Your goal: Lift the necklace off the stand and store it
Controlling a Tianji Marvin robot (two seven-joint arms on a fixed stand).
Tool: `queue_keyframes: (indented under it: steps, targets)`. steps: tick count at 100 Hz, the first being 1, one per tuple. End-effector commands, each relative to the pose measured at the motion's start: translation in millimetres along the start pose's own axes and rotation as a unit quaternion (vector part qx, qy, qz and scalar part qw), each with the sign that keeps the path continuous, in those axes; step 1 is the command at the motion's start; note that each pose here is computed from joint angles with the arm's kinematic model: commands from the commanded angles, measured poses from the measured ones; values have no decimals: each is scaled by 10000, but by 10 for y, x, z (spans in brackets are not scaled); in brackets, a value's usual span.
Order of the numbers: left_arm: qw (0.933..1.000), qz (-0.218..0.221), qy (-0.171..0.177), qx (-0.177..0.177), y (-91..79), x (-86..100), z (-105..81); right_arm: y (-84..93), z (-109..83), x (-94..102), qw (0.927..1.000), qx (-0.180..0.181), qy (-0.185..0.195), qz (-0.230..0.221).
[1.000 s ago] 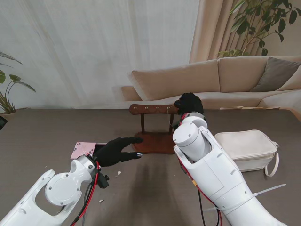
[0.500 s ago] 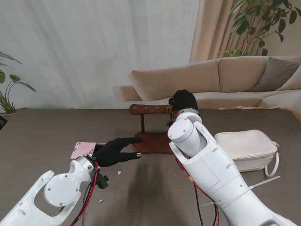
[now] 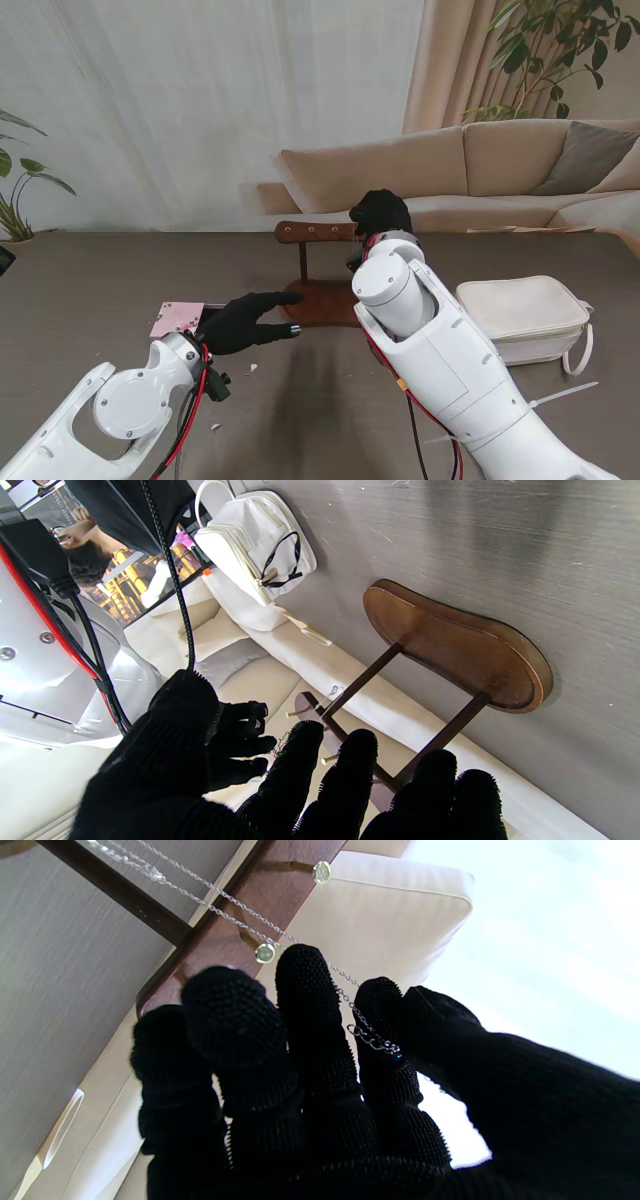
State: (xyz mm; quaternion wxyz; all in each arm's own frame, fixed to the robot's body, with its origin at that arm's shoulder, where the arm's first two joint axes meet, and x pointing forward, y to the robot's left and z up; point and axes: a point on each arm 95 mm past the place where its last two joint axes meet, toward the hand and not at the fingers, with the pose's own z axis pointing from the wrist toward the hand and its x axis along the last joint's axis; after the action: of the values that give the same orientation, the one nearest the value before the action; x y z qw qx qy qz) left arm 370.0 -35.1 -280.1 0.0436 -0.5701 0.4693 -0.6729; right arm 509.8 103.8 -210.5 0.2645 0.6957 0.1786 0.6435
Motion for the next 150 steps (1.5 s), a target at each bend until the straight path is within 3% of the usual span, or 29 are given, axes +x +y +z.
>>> queue_keyframes:
  steps: [1,30,100,116,131,150]
  targets:
    - [10000,-13,16,-98,18,20,-2,-40,-55,37,9999,106,46,128]
    - [9999,-34,-14,-109,22,19,14,32,-225,35,9988,178,226,395]
    - [9998,144,-164,-21,-6,-32,68,251,-886,-136,9891,694,959,871]
    - [9987,449,-231,0,-89,-92,48,298,-1006,-177,9864,835,1064,939]
    - [9958,814,-203,354,-212,-226,17,308,-1095,-222,9842,962,1157,938]
    - [9901,1235,-576,348,-389,-408,-151,305,-1185,-273,9816,1090,1244,957]
